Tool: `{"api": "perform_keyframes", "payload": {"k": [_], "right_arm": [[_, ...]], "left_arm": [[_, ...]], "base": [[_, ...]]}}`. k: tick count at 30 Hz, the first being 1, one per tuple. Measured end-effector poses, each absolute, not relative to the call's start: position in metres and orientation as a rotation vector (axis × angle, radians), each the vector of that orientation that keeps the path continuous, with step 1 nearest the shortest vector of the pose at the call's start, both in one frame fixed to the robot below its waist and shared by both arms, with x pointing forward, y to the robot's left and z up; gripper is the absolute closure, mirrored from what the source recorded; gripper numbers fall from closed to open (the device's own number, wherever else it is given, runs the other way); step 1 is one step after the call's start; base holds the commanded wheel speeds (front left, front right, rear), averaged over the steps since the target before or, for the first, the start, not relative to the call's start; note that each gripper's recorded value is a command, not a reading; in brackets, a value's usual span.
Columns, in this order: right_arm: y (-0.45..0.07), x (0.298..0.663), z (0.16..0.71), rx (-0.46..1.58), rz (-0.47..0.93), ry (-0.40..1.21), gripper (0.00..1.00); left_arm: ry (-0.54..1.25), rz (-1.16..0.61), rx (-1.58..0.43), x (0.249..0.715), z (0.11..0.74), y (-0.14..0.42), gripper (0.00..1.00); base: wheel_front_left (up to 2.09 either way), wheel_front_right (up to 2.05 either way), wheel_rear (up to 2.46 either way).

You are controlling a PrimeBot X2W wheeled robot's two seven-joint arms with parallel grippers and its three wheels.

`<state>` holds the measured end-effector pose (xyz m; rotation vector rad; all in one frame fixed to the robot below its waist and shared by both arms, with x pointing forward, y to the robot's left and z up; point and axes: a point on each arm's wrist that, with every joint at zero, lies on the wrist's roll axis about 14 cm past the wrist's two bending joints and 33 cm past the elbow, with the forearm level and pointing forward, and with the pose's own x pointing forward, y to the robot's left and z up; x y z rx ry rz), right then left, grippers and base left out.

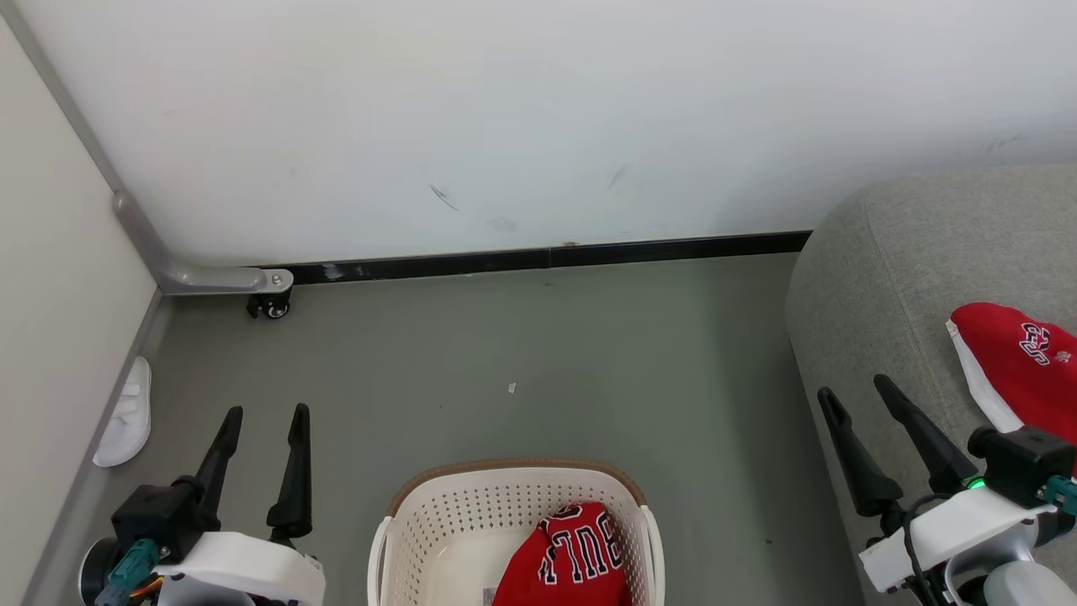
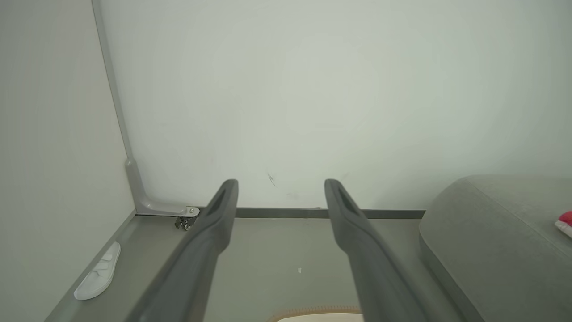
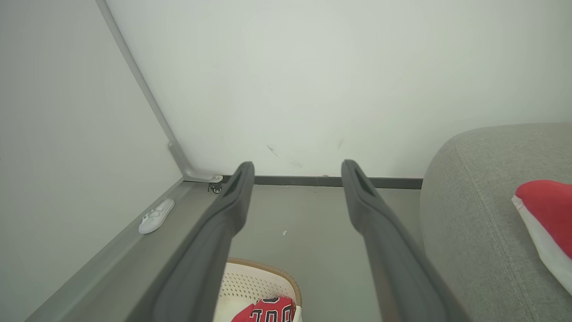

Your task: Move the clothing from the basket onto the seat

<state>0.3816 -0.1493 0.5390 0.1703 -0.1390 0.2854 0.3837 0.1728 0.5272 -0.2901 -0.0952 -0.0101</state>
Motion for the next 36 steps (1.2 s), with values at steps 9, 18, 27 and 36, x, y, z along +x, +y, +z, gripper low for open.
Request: {"api": "perform_keyframes", "payload": {"k": [9,18,27,36], "right_arm": [[-0.148,0.377,0.534,0.168,0.285,-0.127,0.00],[-0.147,0.379,0.534,0.167,0.286,-0.129,0.00],[-0.148,0.380,0.532,0.163,0.282,-0.124,0.00],[-0.150,0.381,0.528,0.165,0.274,-0.114,0.00]], "left_arm": [[-0.090,-0.007,-0.290,0.382,0.524,0.175,0.00],[-0.088,-0.012,-0.293,0.385,0.522,0.172,0.00],[-0.083,-0.029,-0.297,0.386,0.519,0.169,0.00],[-0.063,-0.060,-0.281,0.388,0.512,0.161,0.00]], "base": [[0.00,0.00,0.00],[0.00,0.00,0.00],[0.00,0.00,0.00],[0.00,0.00,0.00]]}}
